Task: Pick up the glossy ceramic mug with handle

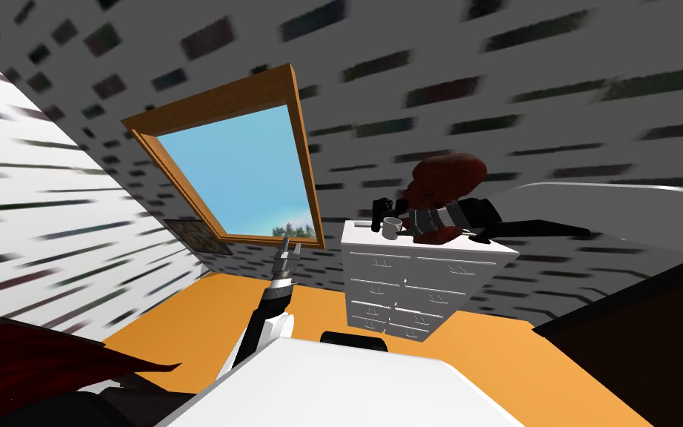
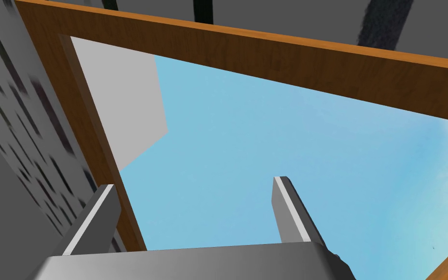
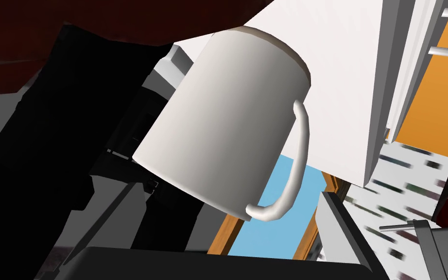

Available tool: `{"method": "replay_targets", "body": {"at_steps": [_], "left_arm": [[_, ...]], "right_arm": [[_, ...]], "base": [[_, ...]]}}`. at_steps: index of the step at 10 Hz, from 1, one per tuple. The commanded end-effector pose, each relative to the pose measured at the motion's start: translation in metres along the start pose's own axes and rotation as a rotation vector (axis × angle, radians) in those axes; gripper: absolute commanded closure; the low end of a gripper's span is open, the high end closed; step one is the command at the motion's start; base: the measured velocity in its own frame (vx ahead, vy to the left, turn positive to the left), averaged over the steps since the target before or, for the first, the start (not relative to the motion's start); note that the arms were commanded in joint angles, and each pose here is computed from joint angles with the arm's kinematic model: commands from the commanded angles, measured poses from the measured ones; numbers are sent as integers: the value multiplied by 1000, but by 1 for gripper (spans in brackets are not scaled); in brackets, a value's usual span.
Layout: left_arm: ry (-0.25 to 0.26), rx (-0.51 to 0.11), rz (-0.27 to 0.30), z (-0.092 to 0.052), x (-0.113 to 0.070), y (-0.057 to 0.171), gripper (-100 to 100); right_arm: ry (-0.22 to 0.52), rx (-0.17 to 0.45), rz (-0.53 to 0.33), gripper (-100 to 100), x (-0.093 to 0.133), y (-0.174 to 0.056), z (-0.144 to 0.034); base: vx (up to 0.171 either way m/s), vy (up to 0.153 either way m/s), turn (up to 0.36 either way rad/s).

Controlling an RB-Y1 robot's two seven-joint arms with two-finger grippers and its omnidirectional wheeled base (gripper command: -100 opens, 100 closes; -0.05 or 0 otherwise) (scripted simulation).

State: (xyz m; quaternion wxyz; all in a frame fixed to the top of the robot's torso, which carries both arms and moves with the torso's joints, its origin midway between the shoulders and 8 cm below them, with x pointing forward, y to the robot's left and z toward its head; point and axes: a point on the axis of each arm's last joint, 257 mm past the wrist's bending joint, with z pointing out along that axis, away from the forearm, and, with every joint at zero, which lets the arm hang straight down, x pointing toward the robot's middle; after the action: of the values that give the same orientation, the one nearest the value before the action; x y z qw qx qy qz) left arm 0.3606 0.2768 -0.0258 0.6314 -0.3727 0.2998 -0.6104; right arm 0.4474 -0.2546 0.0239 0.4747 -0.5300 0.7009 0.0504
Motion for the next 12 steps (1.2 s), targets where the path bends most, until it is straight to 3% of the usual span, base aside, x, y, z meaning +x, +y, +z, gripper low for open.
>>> {"method": "replay_targets", "body": {"at_steps": [1,11,12], "left_arm": [[0,0,0,0,0,0,0],[0,0,0,0,0,0,0],[0,0,0,0,0,0,0]], "right_arm": [[0,-2,7,-100,-1,1,4],[-8,-24,-27,-100,-19,4,19],[-5,-26,-12,-100,-16,5,27]], "base": [[-9,-22,-21],[-3,-5,-5],[-7,-16,-35]]}}
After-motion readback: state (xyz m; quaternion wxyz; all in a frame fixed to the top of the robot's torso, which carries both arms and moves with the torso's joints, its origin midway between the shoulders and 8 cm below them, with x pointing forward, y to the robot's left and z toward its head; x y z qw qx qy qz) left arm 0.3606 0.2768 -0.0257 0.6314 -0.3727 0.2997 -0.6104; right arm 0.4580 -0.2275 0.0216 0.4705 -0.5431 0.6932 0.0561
